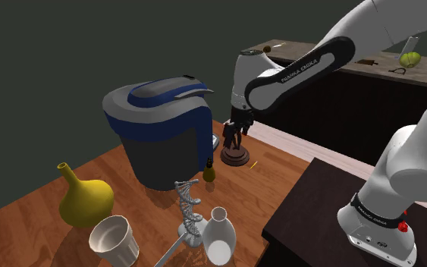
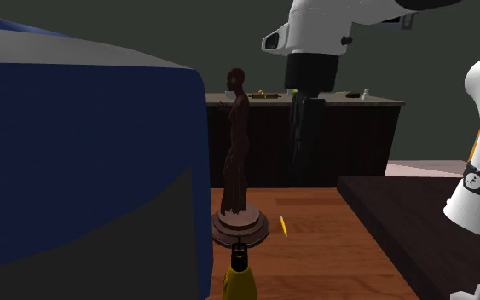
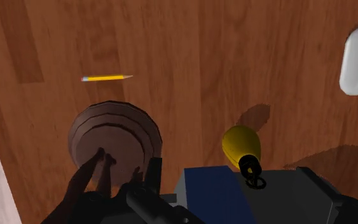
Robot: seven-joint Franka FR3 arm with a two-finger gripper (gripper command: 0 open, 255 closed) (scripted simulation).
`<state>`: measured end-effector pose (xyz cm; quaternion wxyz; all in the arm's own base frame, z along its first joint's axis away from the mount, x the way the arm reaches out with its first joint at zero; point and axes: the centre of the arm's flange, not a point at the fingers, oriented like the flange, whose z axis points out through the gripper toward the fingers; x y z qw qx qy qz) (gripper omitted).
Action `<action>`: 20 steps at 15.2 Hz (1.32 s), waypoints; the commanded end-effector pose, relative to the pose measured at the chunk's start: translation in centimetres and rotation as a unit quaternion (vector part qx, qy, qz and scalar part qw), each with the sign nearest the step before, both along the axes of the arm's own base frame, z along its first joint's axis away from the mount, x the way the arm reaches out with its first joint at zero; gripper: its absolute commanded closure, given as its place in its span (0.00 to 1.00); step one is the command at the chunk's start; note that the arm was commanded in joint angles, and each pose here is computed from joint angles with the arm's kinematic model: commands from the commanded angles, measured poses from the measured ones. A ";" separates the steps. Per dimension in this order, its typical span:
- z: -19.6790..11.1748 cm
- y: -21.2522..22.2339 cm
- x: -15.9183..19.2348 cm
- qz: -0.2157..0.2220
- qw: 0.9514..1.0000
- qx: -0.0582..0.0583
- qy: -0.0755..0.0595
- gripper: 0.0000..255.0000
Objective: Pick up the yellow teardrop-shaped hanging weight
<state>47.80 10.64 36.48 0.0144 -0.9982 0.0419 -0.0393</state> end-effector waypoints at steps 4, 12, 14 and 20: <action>-4.4 2.7 3.8 -0.015 1.000 0.010 -0.004 0.00; -10.9 6.4 9.4 -0.036 0.999 0.023 -0.008 0.00; -12.0 6.4 9.4 -0.036 0.999 0.023 -0.008 0.00; -14.4 6.4 9.4 -0.036 0.999 0.023 -0.008 0.00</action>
